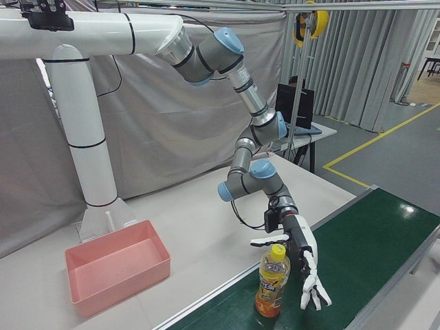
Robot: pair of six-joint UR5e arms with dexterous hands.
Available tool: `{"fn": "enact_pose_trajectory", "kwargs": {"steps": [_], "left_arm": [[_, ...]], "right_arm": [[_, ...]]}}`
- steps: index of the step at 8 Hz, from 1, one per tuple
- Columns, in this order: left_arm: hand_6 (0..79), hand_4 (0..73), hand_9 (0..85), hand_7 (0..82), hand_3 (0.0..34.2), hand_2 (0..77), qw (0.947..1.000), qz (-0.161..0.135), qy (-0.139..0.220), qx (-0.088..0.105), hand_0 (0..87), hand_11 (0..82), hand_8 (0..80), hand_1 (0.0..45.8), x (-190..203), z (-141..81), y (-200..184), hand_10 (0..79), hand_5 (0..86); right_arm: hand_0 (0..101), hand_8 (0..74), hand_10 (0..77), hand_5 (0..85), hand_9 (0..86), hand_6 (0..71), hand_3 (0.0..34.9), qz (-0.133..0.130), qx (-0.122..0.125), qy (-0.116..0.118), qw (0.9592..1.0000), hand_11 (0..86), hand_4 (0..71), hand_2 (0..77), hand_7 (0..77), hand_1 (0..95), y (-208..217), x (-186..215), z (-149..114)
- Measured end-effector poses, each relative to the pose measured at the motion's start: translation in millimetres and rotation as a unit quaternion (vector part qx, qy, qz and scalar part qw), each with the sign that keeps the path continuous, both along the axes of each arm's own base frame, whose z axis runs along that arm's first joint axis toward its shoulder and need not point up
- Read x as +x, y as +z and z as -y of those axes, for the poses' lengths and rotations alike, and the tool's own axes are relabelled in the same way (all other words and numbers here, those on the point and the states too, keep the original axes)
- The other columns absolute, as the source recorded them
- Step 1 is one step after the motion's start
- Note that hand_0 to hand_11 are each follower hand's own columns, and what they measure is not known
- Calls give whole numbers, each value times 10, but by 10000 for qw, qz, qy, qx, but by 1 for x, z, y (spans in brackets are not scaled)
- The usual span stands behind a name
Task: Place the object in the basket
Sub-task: 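Close the left hand fingers around the bottle's upper body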
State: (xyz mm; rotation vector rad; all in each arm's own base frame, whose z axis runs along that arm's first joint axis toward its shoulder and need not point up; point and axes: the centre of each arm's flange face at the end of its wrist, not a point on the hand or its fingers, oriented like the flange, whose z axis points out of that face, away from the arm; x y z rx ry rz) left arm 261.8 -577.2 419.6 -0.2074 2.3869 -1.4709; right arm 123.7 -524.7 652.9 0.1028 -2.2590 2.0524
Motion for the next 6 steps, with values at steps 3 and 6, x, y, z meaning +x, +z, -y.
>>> {"fn": "enact_pose_trajectory", "kwargs": {"steps": [3, 6], "left_arm": [[5, 38, 76, 5, 0, 44, 9999, -58, 75, 44, 561, 175, 49, 207, 32, 7, -26, 104, 262], [27, 44, 125, 5, 2, 71, 9998, 55, -3, -215, 560, 207, 93, 202, 40, 15, -39, 104, 305]], "right_arm": [[2, 0, 0, 0, 0, 0, 2, -1, -1, -3, 10000, 0, 0, 5, 5, 0, 0, 0, 0], [2, 0, 0, 0, 0, 0, 2, 0, -3, 0, 10000, 0, 0, 5, 5, 0, 0, 0, 0]]}}
